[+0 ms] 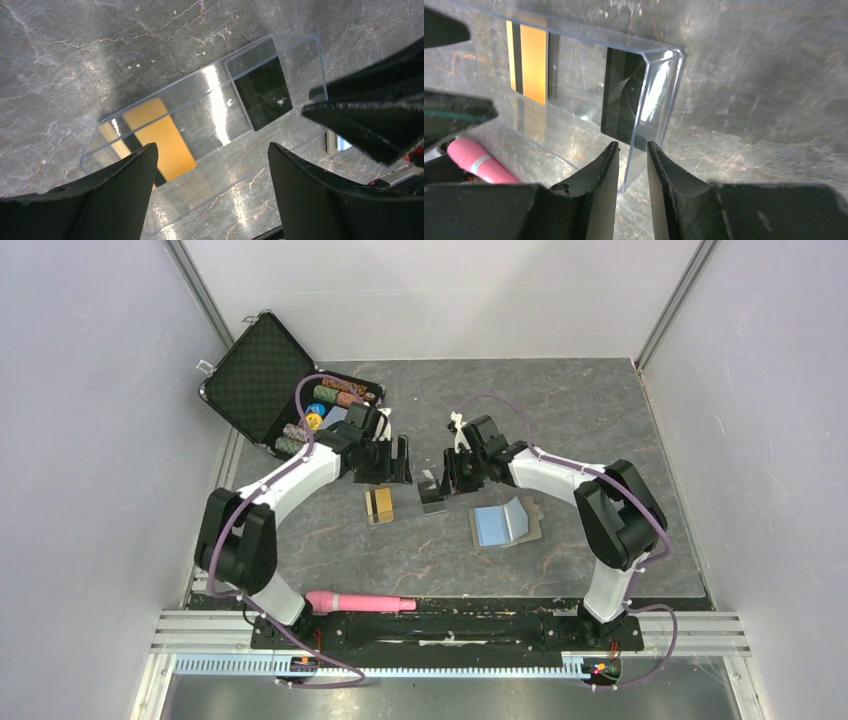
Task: Put the credit cards into the card holder
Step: Move the storage box to the center of the board.
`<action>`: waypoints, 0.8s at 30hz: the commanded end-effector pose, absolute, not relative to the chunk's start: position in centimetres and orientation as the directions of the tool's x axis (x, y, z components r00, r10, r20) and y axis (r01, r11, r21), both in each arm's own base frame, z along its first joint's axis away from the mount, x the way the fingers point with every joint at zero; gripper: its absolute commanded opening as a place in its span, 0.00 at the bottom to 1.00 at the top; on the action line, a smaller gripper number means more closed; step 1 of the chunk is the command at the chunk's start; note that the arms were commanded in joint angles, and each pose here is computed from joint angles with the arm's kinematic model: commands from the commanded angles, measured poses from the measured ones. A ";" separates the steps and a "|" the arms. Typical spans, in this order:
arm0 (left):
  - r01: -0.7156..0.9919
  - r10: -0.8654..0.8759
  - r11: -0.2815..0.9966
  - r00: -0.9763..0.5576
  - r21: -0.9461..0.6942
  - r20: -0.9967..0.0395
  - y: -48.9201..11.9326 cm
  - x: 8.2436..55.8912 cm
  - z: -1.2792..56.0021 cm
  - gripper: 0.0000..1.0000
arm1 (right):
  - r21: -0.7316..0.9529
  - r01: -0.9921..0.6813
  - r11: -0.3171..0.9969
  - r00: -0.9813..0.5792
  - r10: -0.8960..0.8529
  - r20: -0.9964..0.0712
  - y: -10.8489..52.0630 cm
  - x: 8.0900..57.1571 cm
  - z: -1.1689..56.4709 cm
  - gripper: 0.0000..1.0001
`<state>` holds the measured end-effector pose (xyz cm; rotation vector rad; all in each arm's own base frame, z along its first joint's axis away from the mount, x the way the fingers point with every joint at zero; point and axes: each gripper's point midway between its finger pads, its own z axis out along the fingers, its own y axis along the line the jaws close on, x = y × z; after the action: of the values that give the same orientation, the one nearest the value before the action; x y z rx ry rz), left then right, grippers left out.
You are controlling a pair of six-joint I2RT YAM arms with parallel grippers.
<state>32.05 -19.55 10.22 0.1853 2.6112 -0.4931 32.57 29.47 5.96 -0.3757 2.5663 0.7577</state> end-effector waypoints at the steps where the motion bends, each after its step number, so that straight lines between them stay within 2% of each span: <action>1: 0.185 -0.020 0.885 -0.901 -0.427 -0.432 -21.5 33.2 10.3 0.84 | 0.589 -0.358 0.725 -0.883 -0.059 -0.465 31.4 30.9 8.3 0.30; 4: 0.184 -0.010 0.875 -0.918 -0.447 -0.396 -22.0 32.8 9.4 0.80 | 0.616 -0.356 0.702 -0.891 -0.055 -0.451 31.6 30.2 8.3 0.34; 7: 0.171 -0.008 0.881 -0.927 -0.442 -0.376 -21.8 32.4 8.7 0.79 | 0.610 -0.371 0.701 -0.882 -0.060 -0.467 31.5 30.2 8.8 0.43; 12: 0.172 -0.021 0.879 -0.918 -0.445 -0.396 -21.5 32.0 9.1 0.82 | 0.554 -0.431 0.712 -0.832 -0.076 -0.550 30.9 31.1 11.7 0.80; 14: 0.174 -0.031 0.874 -0.912 -0.453 -0.410 -21.5 31.9 9.5 0.85 | 0.544 -0.452 0.707 -0.809 -0.069 -0.584 30.8 31.3 13.4 0.89; 17: 0.186 -0.044 0.863 -0.899 -0.471 -0.436 -21.7 31.8 10.3 0.88 | 0.534 -0.472 0.701 -0.782 -0.053 -0.621 30.8 31.7 16.7 0.97; 20: 0.200 -0.057 0.849 -0.885 -0.489 -0.461 -21.8 31.6 11.2 0.92 | 0.522 -0.500 0.691 -0.742 -0.031 -0.670 30.7 32.0 20.4 0.98; 24: 0.218 -0.068 0.833 -0.871 -0.508 -0.486 -22.0 31.4 12.1 0.95 | 0.506 -0.509 0.697 -0.716 -0.017 -0.698 30.1 31.7 22.6 0.98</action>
<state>30.87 -20.95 9.49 0.1328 2.6197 -0.6836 31.79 30.72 18.50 -0.3861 2.3074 0.9527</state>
